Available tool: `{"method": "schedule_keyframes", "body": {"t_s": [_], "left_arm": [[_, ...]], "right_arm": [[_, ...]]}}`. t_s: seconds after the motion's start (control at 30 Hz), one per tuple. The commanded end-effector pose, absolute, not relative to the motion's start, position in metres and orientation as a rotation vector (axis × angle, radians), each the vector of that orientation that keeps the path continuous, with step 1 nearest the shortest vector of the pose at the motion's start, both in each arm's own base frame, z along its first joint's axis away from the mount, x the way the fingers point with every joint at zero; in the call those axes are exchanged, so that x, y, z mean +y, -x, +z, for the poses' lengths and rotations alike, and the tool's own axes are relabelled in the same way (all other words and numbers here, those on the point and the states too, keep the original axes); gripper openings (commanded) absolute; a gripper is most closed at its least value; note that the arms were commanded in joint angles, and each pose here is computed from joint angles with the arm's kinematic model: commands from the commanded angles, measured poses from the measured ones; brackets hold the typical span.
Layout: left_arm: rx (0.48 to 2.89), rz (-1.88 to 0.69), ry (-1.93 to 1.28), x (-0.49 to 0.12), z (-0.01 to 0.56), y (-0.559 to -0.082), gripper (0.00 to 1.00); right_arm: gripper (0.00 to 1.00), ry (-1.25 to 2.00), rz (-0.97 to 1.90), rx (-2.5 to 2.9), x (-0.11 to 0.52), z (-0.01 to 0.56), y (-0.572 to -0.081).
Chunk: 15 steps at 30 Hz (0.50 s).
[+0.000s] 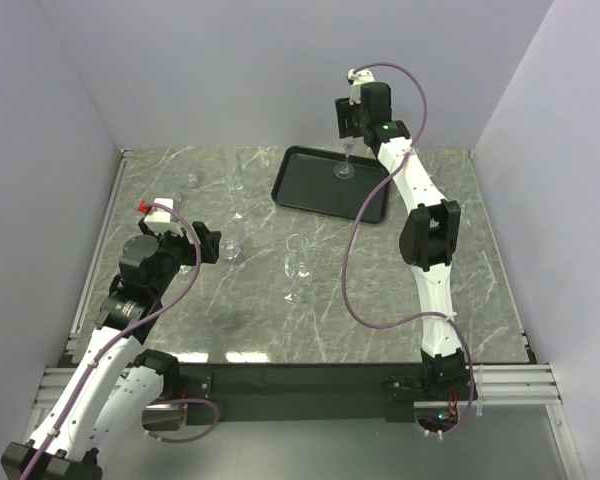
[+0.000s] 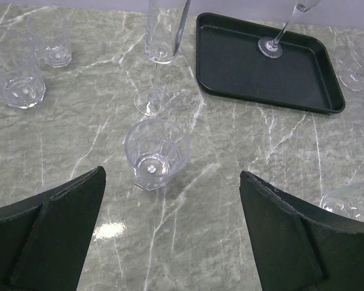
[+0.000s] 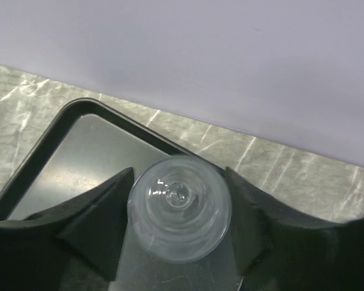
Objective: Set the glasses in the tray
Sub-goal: Place the glass into the tray
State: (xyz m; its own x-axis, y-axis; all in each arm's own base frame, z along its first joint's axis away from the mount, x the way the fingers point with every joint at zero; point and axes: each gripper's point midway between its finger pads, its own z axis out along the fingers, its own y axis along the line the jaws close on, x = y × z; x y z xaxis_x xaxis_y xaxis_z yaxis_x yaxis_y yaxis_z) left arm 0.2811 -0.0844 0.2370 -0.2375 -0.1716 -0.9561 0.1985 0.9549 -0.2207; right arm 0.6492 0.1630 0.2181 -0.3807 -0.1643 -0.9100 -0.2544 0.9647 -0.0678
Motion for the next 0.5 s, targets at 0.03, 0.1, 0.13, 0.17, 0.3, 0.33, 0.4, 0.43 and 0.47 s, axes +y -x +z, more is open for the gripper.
{"method": "schedule_keyframes", "body": {"t_s": [0.03, 0.1, 0.13, 0.17, 0.3, 0.33, 0.4, 0.43, 0.47], "left_arm": [[1.712, -0.362, -0.044, -0.088, 0.256, -0.283, 0.98], [1.715, -0.362, -0.044, -0.088, 0.255, -0.284, 0.98], [1.712, -0.362, -0.044, -0.088, 0.256, -0.283, 0.98], [1.711, -0.362, -0.044, -0.088, 0.257, -0.283, 0.98], [1.712, -0.361, -0.043, -0.088, 0.256, -0.283, 0.98], [1.711, -0.362, -0.044, -0.088, 0.257, -0.283, 0.98], [1.711, -0.362, -0.044, -0.088, 0.257, -0.283, 0.98], [1.709, -0.362, -0.044, -0.088, 0.257, -0.283, 0.98], [1.709, -0.362, -0.044, -0.088, 0.257, -0.283, 0.98]], "right_arm": [[0.75, 0.268, 0.052, 1.883, 0.158, 0.244, -0.66], [0.79, 0.26, 0.049, 1.876, 0.157, 0.248, -0.66], [0.81, 0.262, 0.049, 1.876, 0.157, 0.249, -0.66], [0.82, 0.258, 0.046, 1.87, 0.155, 0.252, -0.659], [0.85, 0.261, 0.046, 1.859, 0.155, 0.261, -0.656], [0.86, 0.262, 0.049, 1.854, 0.155, 0.264, -0.655], [0.86, 0.265, 0.055, 1.843, 0.156, 0.272, -0.652], [0.86, 0.263, 0.056, 1.839, 0.155, 0.276, -0.651], [0.86, 0.265, 0.059, 1.837, 0.155, 0.279, -0.649]]}}
